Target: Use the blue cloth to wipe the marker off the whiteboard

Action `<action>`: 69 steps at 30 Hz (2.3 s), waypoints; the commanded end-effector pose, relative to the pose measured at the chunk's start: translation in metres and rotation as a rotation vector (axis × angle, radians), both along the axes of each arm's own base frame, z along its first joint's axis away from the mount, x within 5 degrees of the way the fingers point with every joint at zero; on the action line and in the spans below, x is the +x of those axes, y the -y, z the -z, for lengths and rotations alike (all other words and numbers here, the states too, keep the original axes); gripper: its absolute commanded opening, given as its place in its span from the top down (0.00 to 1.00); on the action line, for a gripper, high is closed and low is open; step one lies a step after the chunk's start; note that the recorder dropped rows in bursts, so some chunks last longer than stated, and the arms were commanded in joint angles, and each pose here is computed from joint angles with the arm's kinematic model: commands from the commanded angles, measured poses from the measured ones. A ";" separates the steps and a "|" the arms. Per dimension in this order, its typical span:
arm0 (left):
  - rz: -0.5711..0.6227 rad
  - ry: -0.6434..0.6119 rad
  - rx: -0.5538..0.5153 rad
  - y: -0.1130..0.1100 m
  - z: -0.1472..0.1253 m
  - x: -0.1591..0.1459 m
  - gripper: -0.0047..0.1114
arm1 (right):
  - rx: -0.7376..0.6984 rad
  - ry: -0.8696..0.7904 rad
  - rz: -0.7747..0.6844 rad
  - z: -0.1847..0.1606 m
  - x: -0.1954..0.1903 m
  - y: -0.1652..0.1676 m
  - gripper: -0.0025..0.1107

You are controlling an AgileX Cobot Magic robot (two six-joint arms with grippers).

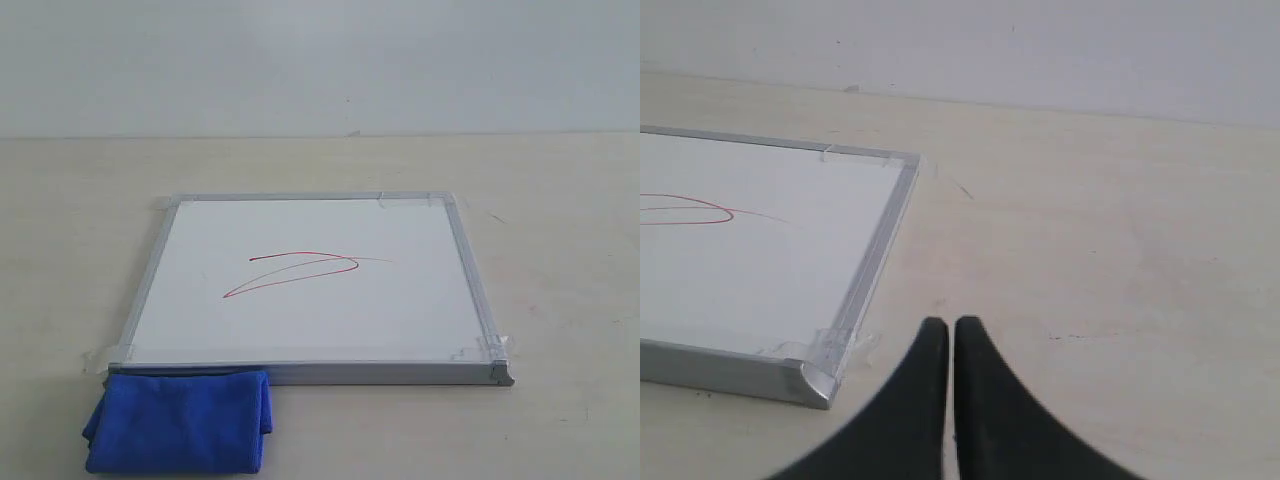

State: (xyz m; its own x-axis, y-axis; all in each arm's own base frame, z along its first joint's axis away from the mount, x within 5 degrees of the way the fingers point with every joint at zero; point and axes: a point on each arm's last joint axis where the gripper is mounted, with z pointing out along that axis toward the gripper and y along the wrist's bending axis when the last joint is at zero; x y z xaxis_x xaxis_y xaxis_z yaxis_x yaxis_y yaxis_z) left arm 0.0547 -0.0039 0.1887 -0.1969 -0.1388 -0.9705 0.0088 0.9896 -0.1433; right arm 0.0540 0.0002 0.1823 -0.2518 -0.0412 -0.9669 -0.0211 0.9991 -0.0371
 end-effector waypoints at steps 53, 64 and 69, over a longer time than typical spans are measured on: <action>-0.002 -0.002 0.009 0.000 0.001 0.000 0.92 | 0.076 0.192 0.020 -0.154 -0.015 0.001 0.98; -0.002 -0.002 0.009 0.000 0.001 0.000 0.92 | 0.022 -0.113 -0.318 -0.133 0.044 -0.029 0.98; -0.002 -0.002 0.009 0.000 0.001 0.000 0.92 | 0.048 -0.282 -0.622 -0.113 0.081 -0.052 0.98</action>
